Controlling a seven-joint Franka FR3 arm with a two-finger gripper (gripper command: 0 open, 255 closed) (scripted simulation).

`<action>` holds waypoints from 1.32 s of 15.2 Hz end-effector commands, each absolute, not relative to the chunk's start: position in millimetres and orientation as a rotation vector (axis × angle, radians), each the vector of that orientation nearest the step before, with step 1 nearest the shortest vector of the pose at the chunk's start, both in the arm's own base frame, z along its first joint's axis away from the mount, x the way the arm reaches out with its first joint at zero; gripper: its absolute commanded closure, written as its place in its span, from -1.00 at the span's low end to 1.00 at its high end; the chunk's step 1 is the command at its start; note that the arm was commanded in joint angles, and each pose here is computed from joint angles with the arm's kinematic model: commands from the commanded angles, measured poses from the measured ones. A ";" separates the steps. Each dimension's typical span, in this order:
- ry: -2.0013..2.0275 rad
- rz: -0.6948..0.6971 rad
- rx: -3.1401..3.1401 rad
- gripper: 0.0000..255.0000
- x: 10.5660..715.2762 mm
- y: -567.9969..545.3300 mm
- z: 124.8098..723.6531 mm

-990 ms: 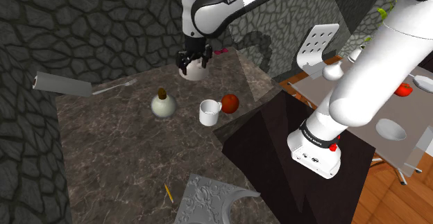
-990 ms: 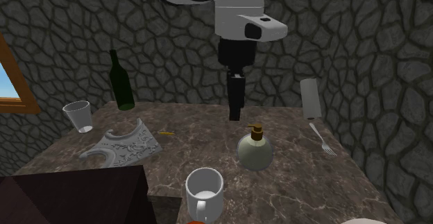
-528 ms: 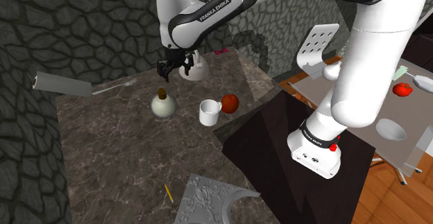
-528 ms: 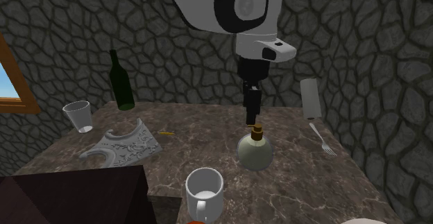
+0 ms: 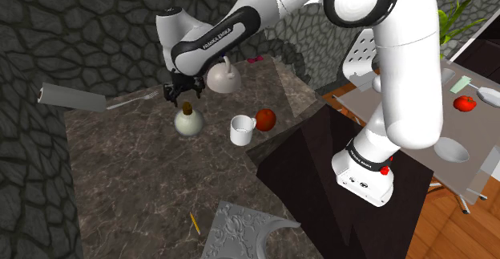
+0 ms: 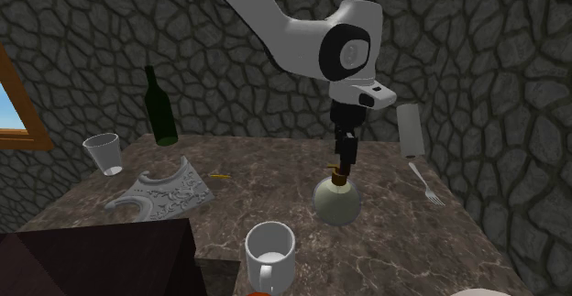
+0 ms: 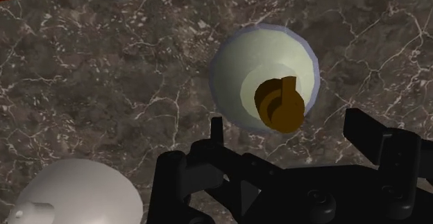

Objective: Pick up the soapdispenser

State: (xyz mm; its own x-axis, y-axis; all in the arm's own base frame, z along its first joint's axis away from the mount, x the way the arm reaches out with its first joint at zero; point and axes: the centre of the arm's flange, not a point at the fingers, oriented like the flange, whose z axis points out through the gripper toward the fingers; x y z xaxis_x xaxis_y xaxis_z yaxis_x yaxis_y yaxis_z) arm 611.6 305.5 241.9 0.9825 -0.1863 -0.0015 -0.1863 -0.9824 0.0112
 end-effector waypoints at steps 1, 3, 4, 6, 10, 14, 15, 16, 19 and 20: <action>-0.296 -0.002 3.114 -1.00 619.7 310.8 227.8; -0.296 -0.002 3.114 -1.00 619.7 310.8 217.2; -0.296 -0.002 3.114 -1.00 619.7 310.8 212.0; -0.296 -0.002 3.114 -1.00 619.7 310.8 201.4; -0.296 -0.002 3.114 1.00 619.8 310.3 198.1; -0.296 -0.002 3.114 1.00 619.7 310.2 198.2; -0.296 -0.002 3.114 1.00 619.7 310.1 198.1; -0.296 -0.002 3.114 1.00 619.7 310.1 198.1; -0.296 -0.002 3.114 1.00 619.7 310.8 198.4; -0.296 -0.002 3.114 1.00 619.7 310.8 203.6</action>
State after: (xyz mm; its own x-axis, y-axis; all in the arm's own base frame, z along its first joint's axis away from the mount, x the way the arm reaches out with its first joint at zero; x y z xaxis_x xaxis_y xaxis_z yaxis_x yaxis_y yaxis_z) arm 619.5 310.5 200.5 0.9821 -0.1883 -0.0003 -0.1883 -0.9820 0.0134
